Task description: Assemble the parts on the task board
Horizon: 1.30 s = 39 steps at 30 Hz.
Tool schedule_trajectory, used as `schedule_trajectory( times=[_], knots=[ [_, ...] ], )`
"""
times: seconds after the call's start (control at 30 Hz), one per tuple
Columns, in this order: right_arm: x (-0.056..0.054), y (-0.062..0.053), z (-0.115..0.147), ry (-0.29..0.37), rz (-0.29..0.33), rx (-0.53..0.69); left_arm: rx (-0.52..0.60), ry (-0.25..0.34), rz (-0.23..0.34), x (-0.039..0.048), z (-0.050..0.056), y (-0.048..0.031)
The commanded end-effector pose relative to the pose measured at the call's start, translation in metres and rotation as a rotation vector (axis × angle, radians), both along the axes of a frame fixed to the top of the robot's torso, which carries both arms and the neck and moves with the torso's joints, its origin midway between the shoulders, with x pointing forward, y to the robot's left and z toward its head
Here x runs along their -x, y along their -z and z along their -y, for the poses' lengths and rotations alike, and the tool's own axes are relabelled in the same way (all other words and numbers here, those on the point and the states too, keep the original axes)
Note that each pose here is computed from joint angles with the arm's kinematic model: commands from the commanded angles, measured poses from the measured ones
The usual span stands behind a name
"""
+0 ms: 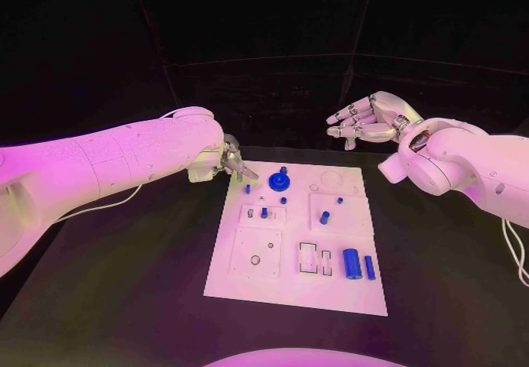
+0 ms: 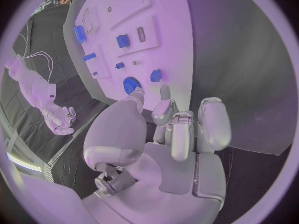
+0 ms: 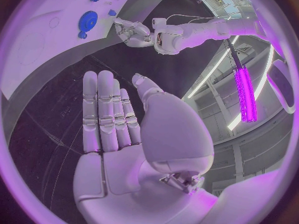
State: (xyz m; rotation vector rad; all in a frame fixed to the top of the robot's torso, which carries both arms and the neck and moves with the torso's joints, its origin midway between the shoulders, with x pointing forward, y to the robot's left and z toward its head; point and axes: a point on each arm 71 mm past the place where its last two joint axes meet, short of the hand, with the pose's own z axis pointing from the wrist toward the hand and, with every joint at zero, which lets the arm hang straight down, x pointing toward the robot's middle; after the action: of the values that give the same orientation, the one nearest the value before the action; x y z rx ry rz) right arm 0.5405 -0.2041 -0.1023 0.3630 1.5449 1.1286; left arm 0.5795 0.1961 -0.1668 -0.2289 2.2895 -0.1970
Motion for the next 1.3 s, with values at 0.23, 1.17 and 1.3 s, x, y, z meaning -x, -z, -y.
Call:
schedule_trajectory(
  times=[0.23, 1.17, 1.3],
  knots=[
    [0.001, -0.002, -0.002, -0.007, 0.012, -0.005, -0.033, 0.038, -0.024, -0.0019, 0.005, 0.0059],
    [0.001, -0.002, -0.005, -0.013, 0.012, -0.005, -0.039, 0.081, -0.059, 0.0012, 0.013, 0.0131],
    [0.001, -0.002, -0.005, -0.014, 0.012, -0.006, -0.038, 0.082, -0.059, 0.0012, 0.013, 0.0133]
  ],
)
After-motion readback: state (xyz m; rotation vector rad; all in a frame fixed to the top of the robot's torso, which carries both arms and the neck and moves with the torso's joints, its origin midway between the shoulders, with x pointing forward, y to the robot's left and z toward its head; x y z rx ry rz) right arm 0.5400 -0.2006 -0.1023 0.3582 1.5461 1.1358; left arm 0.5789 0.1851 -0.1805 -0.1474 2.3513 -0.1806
